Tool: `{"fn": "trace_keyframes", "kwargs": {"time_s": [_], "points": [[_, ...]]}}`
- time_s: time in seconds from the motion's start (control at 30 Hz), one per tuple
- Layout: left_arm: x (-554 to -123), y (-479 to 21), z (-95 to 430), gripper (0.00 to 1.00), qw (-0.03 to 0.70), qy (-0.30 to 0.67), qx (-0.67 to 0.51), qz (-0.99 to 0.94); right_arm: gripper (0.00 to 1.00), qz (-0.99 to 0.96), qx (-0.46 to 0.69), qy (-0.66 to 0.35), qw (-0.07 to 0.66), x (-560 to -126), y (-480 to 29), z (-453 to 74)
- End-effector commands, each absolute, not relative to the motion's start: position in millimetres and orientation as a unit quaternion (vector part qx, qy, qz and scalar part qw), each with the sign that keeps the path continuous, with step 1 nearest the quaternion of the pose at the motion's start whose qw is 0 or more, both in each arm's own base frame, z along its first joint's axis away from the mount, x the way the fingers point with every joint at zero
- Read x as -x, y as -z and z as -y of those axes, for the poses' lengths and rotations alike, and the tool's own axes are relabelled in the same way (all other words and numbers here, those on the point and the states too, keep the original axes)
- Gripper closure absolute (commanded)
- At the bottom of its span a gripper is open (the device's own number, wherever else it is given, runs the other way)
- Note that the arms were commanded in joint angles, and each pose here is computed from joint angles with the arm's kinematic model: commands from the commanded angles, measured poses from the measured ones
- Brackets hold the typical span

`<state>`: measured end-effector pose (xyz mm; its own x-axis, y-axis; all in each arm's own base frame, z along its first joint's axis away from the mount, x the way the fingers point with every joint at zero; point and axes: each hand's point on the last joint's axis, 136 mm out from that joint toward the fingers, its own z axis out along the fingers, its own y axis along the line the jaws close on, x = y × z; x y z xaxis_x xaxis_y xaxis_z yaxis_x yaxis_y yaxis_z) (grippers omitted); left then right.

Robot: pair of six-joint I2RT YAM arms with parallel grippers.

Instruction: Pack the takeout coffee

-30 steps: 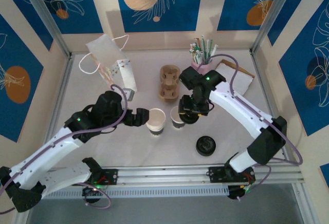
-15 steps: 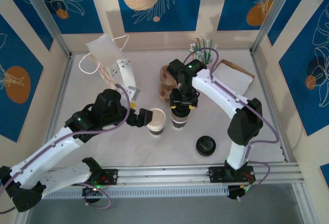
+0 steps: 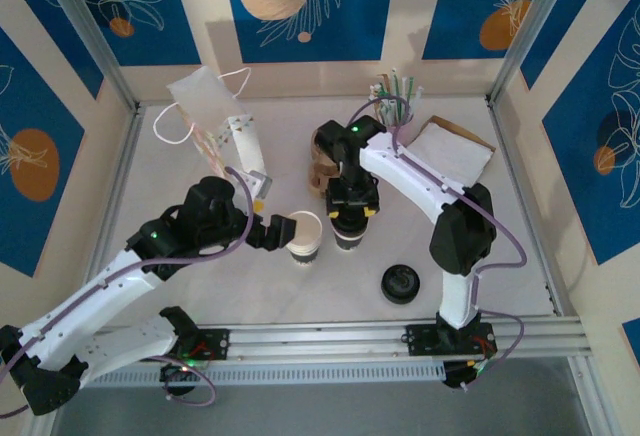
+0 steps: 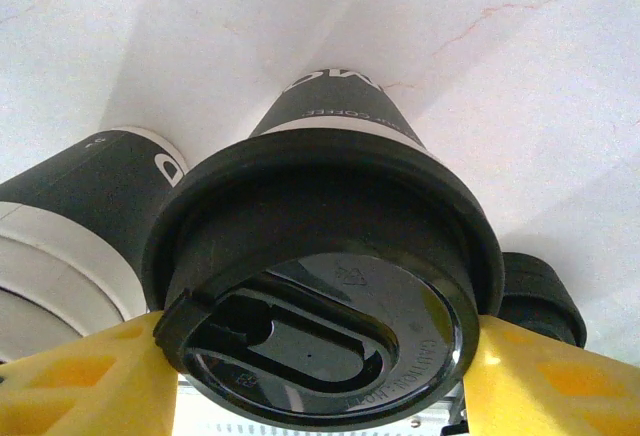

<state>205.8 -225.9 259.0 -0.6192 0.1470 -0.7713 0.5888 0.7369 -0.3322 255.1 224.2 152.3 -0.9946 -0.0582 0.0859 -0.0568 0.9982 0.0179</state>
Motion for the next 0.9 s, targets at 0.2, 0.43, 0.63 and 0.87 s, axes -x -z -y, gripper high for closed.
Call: {"fn": "trace_keyframes", "kwargs": {"time_s": [0.2, 0.43, 0.63, 0.87], "points": [[-205.3, -262.4, 225.3, 0.0, 0.389, 0.299, -0.22, -0.843, 0.34, 0.997, -0.039, -0.006, 0.066, -244.3, -150.8, -223.1], [-205.7, -262.7, 225.3, 0.0, 0.389, 0.298, -0.219, -0.844, 0.34, 0.997, -0.038, -0.009, 0.068, -241.5, -147.8, -222.2], [-206.0, -261.1, 226.1, 0.0, 0.387, 0.298, -0.219, -0.844, 0.34, 0.997, -0.039, -0.007, 0.072, -238.8, -143.0, -224.4], [-206.0, -260.8, 226.5, 0.0, 0.387, 0.299, -0.219, -0.844, 0.34, 0.997, -0.035, -0.017, 0.073, -236.9, -139.1, -221.1]]}}
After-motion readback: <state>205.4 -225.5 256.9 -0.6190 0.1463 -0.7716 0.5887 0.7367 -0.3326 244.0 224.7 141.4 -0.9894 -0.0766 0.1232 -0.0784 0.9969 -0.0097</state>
